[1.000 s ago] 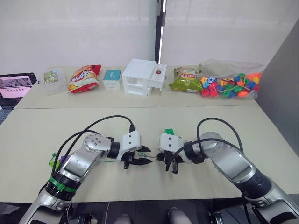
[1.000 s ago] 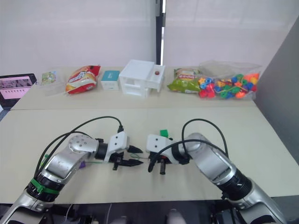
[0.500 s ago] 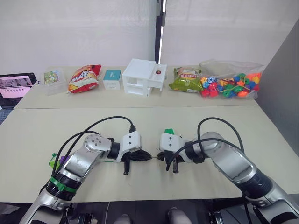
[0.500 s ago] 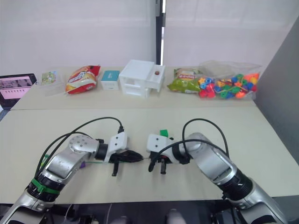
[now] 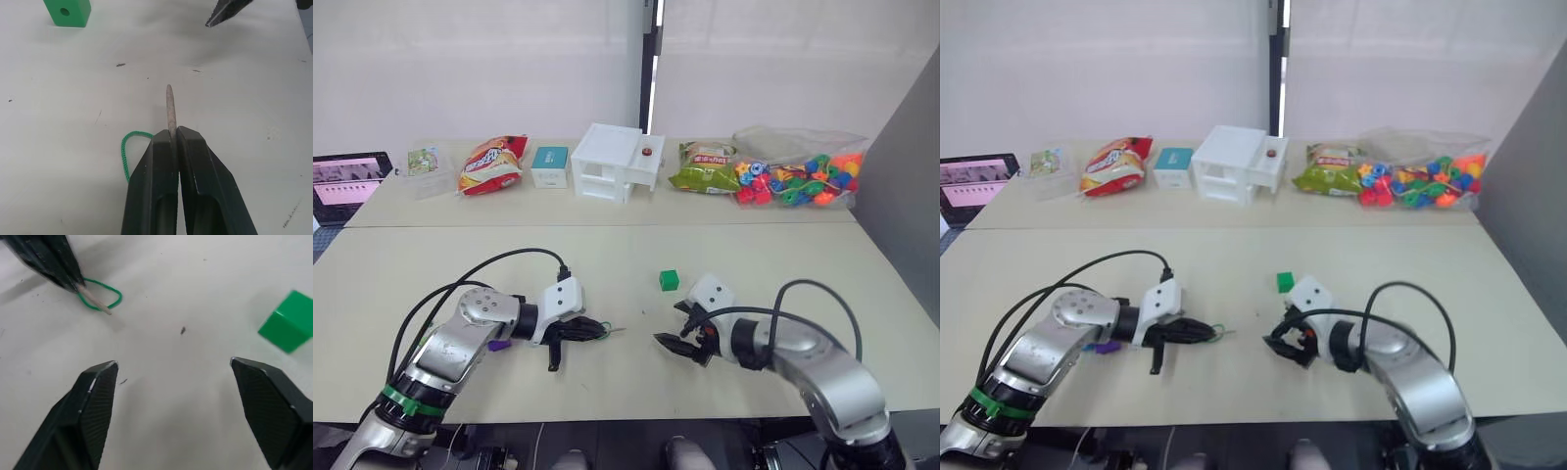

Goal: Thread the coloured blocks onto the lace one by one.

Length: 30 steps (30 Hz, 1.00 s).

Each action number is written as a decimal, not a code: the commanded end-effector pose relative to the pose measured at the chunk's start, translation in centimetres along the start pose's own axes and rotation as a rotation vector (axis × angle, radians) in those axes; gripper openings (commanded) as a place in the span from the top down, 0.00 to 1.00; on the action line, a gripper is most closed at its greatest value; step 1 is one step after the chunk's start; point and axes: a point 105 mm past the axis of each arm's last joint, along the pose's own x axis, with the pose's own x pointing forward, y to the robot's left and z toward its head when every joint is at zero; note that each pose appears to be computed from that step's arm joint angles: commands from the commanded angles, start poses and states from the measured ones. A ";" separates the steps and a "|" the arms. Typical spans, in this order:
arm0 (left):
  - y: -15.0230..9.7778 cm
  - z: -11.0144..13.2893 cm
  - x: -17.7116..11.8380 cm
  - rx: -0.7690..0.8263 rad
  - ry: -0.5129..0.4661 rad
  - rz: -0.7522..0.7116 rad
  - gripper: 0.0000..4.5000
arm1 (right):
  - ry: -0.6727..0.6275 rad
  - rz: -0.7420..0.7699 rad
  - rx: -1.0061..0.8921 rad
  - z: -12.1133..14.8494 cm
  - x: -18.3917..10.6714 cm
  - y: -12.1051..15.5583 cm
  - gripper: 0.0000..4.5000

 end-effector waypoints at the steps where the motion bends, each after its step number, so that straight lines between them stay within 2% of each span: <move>1: 0.3 1.0 -0.9 0.028 -0.019 0.025 1.00 | -0.090 -0.293 0.075 0.8 0.0 -2.0 0.18; 3: 0.4 1.0 -0.9 0.027 -0.016 0.026 1.00 | -0.127 -0.399 0.132 1.2 0.6 -2.7 0.18; 6: 0.4 1.1 -0.9 0.031 -0.013 0.024 1.00 | -0.155 -0.462 0.171 1.6 2.0 -3.0 0.18; 10: 0.6 1.3 -1.0 0.036 -0.014 0.027 1.00 | -0.186 -0.466 0.205 2.3 4.0 -2.8 0.18; 17: 0.4 1.5 -0.8 0.036 -0.020 0.030 1.00 | -0.226 -0.509 0.251 2.9 6.8 -4.1 0.18; 20: 0.3 1.5 -0.8 0.035 -0.019 0.032 1.00 | -0.259 -0.510 0.303 3.2 6.9 -4.2 0.36; 25: 0.5 1.5 -0.8 0.035 -0.020 0.038 1.00 | -0.259 -0.438 0.351 3.3 7.0 -2.3 0.74; 28: 0.5 1.5 -0.7 0.035 -0.021 0.036 1.00 | -0.252 -0.423 0.347 3.4 6.6 -1.6 0.74; 30: 0.4 1.6 -0.6 0.036 -0.023 0.032 1.00 | -0.236 -0.343 0.323 3.5 5.6 0.0 0.74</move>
